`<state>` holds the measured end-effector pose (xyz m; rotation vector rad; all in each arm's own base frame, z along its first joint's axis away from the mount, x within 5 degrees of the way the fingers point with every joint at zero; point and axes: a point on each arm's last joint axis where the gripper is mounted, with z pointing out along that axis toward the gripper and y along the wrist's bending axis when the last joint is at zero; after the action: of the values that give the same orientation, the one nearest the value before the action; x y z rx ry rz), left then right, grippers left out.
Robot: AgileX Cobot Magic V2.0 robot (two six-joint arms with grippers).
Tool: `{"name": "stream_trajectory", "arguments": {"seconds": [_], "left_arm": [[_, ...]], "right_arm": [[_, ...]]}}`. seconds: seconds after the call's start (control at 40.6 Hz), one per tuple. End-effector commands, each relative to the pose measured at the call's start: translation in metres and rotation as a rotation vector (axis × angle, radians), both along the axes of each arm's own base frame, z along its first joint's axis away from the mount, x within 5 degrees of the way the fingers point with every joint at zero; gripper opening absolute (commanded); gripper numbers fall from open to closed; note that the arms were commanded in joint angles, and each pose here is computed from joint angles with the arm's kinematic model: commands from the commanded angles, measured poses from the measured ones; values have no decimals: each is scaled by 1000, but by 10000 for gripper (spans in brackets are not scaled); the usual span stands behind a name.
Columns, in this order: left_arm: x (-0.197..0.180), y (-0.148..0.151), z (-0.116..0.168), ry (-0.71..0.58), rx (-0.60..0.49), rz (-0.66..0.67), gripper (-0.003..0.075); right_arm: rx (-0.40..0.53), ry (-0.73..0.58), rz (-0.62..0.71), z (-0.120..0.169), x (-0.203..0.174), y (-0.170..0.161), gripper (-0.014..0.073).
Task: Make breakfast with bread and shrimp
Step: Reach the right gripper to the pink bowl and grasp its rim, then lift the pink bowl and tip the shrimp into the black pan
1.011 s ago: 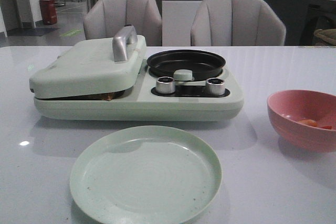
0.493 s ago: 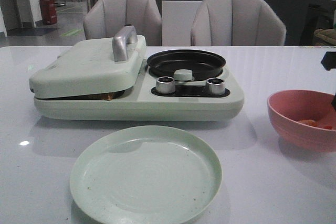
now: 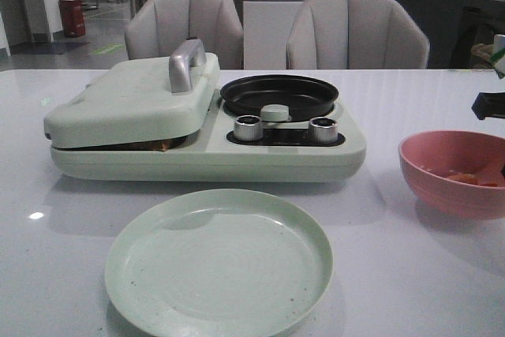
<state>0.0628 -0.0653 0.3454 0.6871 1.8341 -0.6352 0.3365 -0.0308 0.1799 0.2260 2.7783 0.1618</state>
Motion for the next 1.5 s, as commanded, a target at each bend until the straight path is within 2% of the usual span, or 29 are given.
{"name": "stream_trajectory", "arguments": {"seconds": [0.0, 0.123, 0.222, 0.345, 0.493, 0.641, 0.789, 0.912, 1.011, 1.035, 1.134, 1.257, 1.479], "left_arm": [[1, -1, 13, -45, -70, 15, 102], [1, -1, 13, -45, -70, 15, 102], [1, -1, 13, -45, -70, 15, 102], [1, -1, 13, -45, -70, 15, 102], [1, -1, 13, -41, -68, 11, 102], [0, -1, 13, -39, -67, 10, 102], [0, -1, 13, -39, -67, 10, 102], [0, -1, 13, -39, -67, 10, 102], [0, -1, 13, -39, -67, 10, 102], [0, -1, 13, -39, -67, 10, 102], [0, -1, 13, -40, -65, 10, 102], [1, -1, 12, -41, -62, 11, 101], [1, 1, 11, -53, -29, 21, 101]], "right_arm": [[-33, -130, 25, 33, 3, -1, 41], [-65, -239, 94, 69, 4, 9, 46], [-99, -378, 144, 107, 7, 23, 46], [-199, -554, 255, 148, 14, 47, 46], [-257, -723, 349, 182, 26, 84, 46], [-305, -847, 404, 202, 39, 118, 46], [-391, -915, 464, 209, 55, 151, 46], [-511, -929, 485, 210, 70, 173, 46], [-677, -900, 457, 207, 80, 185, 46], [-693, -895, 442, 206, 82, 189, 46], [-870, -916, 408, 204, 90, 202, 46], [-1041, -951, 385, 194, 93, 220, 46], [-1249, -988, 424, 176, 92, 251, 46]]}}
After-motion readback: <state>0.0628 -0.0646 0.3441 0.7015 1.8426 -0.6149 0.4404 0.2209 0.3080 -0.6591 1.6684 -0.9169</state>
